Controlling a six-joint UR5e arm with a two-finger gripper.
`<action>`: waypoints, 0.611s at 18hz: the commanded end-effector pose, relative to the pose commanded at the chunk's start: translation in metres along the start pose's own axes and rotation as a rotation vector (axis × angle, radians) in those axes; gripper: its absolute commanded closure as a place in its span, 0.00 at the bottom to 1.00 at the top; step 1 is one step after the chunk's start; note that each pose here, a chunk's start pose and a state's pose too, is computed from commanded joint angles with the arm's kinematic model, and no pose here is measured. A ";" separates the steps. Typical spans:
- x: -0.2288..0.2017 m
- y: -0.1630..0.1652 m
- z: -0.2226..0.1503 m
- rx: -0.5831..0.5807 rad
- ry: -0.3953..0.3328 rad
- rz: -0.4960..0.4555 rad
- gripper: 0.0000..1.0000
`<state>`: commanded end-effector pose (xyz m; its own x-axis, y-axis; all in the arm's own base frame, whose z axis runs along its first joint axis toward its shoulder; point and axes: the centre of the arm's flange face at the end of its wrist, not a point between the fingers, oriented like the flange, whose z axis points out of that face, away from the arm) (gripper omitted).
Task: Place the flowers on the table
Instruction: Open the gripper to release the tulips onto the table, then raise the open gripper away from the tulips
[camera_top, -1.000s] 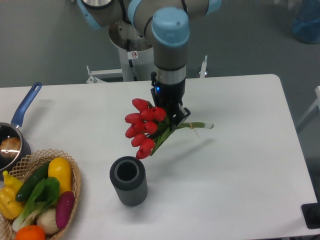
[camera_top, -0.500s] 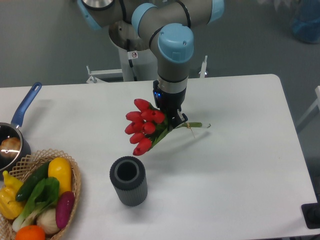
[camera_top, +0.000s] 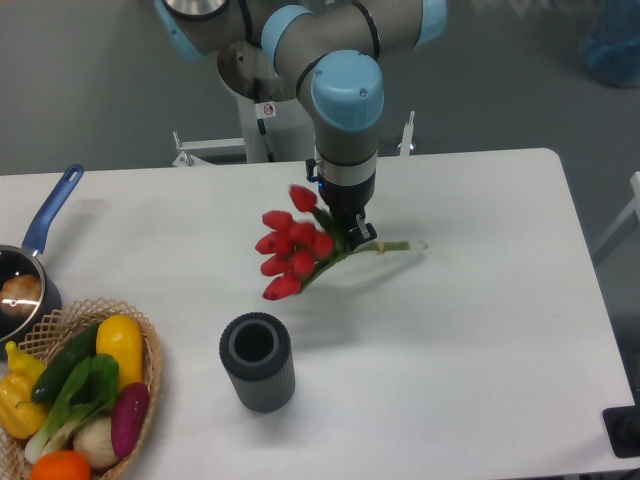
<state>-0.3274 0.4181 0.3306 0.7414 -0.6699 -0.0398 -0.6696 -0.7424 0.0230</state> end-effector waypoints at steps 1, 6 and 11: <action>-0.002 0.000 0.003 -0.003 0.005 0.000 0.55; -0.007 0.000 -0.001 0.007 -0.008 0.003 0.00; -0.006 -0.009 -0.012 0.064 -0.034 -0.129 0.00</action>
<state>-0.3252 0.4285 0.3426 0.8204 -0.5672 -0.0723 -0.5709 -0.8196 -0.0483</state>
